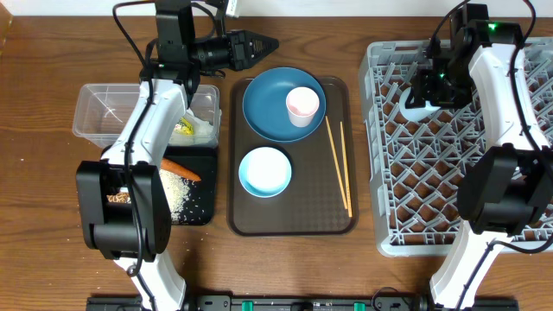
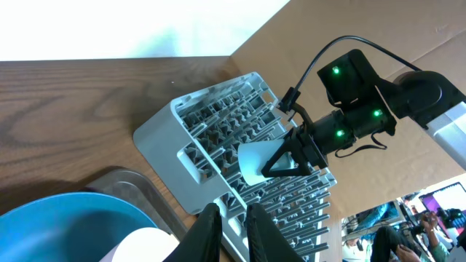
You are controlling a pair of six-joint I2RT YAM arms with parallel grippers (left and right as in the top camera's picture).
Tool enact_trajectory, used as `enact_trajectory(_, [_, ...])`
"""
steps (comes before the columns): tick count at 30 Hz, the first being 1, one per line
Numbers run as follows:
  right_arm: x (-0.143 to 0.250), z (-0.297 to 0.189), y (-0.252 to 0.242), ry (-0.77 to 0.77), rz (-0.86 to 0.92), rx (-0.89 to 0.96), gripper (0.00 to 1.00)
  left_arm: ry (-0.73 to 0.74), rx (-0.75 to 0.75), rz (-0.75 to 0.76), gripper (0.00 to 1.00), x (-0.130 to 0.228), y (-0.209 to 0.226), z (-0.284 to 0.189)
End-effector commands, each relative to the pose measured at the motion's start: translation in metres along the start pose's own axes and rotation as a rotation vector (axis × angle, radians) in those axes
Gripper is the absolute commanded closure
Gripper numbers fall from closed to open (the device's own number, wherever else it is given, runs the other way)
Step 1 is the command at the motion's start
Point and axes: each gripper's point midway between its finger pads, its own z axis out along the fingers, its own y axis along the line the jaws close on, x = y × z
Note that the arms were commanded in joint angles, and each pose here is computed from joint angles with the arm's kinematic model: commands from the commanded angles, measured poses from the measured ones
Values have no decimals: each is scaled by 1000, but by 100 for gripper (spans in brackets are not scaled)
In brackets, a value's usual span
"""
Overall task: Sort waste into correct bins and load items into the dishwasher rack
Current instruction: 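Lower the blue cup upside down into the rack slots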
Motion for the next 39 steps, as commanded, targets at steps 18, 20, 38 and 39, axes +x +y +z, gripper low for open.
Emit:
enact_trajectory(18, [-3, 18, -25, -6, 9, 91, 80, -5, -15, 8, 86, -1, 6, 1])
enact_trajectory(20, [-5, 18, -26, -17, 10, 92, 81, -8, -21, 8, 85, -2, 8, 1])
enact_trajectory(38, [-9, 16, -40, -37, 37, 100, 87, -12, -32, 7, 86, -2, 9, 1])
enact_trajectory(39, [-9, 16, -42, -38, 41, 104, 87, -12, -32, 7, 86, -2, 9, 1])
